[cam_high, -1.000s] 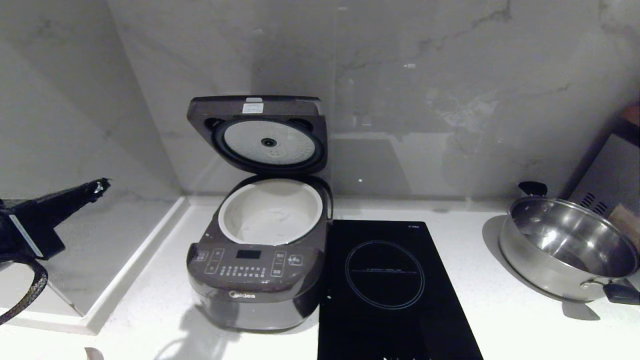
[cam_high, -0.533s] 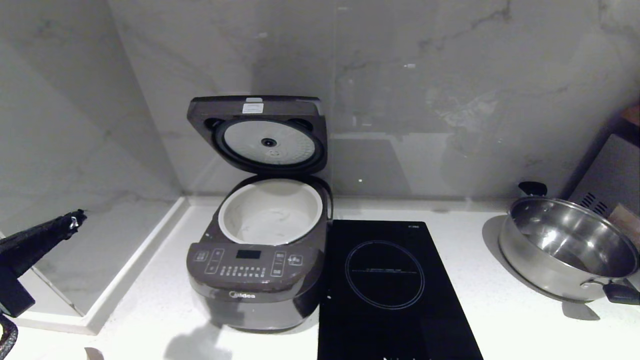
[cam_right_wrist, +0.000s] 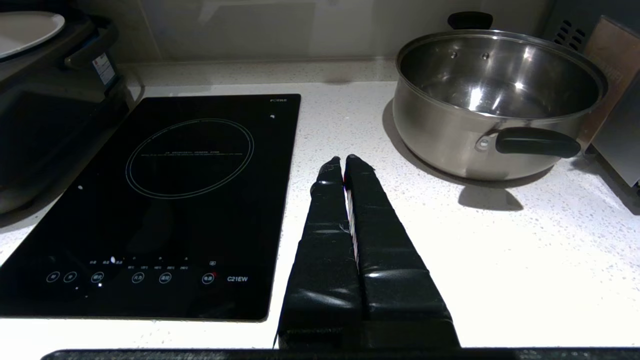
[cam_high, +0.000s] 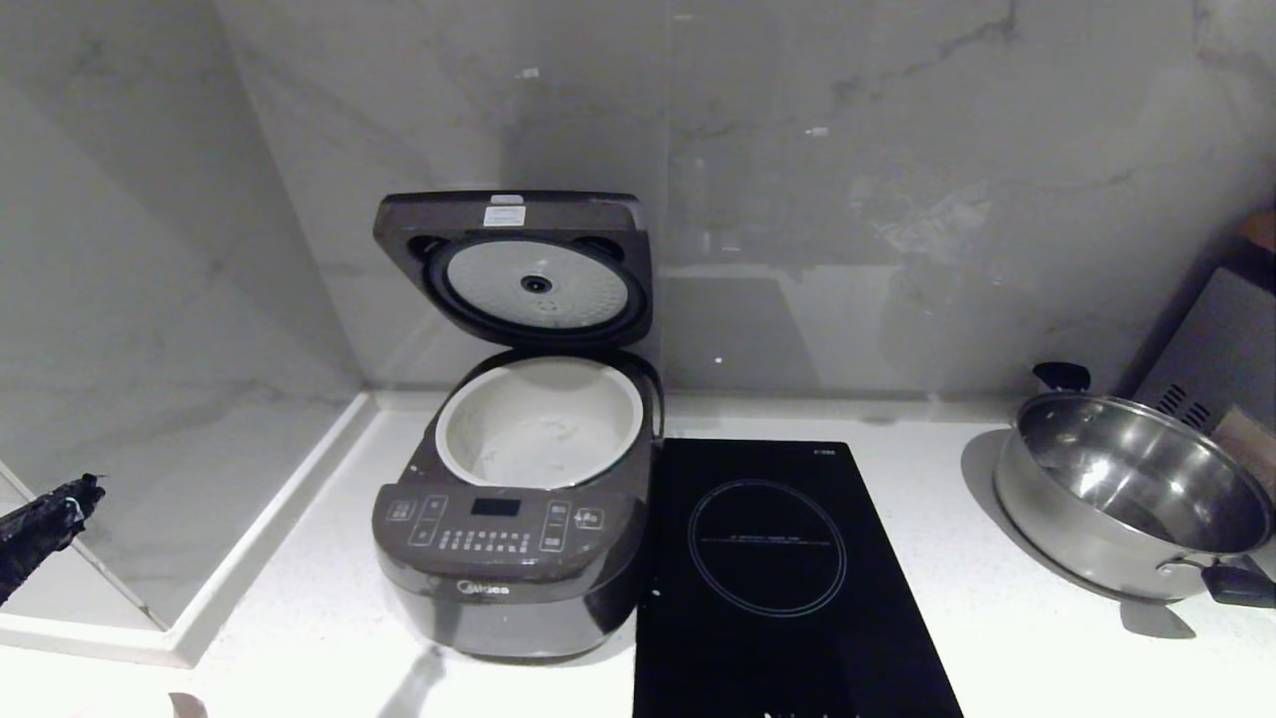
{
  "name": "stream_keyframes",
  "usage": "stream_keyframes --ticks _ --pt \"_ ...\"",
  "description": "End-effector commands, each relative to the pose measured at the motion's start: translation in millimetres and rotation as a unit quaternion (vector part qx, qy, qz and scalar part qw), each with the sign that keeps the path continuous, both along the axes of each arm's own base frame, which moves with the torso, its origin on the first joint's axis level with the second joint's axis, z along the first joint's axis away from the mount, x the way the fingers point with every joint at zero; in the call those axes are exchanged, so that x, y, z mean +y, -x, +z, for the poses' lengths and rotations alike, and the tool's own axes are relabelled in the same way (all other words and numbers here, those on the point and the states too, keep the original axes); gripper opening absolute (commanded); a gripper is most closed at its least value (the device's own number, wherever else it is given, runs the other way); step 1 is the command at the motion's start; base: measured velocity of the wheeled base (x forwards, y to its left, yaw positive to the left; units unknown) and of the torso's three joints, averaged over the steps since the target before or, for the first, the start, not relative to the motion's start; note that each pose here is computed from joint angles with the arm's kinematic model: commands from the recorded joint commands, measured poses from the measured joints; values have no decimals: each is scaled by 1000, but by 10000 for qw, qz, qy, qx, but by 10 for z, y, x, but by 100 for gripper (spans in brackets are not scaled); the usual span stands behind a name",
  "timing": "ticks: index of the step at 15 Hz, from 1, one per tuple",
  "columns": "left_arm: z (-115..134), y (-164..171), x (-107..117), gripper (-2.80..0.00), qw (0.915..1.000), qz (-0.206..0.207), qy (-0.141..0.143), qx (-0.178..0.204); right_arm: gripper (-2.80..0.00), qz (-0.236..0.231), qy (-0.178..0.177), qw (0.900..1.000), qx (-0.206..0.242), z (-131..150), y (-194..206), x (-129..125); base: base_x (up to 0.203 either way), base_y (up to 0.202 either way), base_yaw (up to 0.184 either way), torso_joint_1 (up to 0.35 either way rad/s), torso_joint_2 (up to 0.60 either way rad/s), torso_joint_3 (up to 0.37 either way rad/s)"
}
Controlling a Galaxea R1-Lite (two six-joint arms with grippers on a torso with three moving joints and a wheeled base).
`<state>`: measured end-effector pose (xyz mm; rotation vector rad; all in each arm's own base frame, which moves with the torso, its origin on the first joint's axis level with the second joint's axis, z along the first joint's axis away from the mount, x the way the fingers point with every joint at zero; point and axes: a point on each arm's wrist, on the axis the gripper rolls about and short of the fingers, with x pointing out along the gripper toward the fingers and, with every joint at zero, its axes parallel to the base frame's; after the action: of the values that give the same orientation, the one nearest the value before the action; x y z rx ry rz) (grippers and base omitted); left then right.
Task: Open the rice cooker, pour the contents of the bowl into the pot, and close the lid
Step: Turn on the tap
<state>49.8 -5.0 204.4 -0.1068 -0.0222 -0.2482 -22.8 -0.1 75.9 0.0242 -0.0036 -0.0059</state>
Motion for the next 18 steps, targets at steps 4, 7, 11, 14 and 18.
stream_keyframes --ticks 4,7,11,14,18 --pt "-120 301 -10 -280 9989 -73 -334 -335 -280 -1 -2 10000 -5 1 0 0 0 0 0 0 0 0" --pt "-155 397 -6 -280 9973 109 -580 -433 -280 -1 -2 10000 -4 0 0 0 0 0 0 0 0 0" --pt "-197 572 -16 -280 9954 525 -617 -514 -280 6 -2 10000 2 -1 0 0 0 0 0 0 0 0" --pt "-242 638 -26 -280 9958 609 -624 -264 -280 -1 -2 10000 -5 1 0 0 0 0 0 0 0 0" --pt "-461 619 -22 -280 9962 596 -634 -24 -280 6 -2 10000 -13 0 1 0 0 0 0 0 0 0"
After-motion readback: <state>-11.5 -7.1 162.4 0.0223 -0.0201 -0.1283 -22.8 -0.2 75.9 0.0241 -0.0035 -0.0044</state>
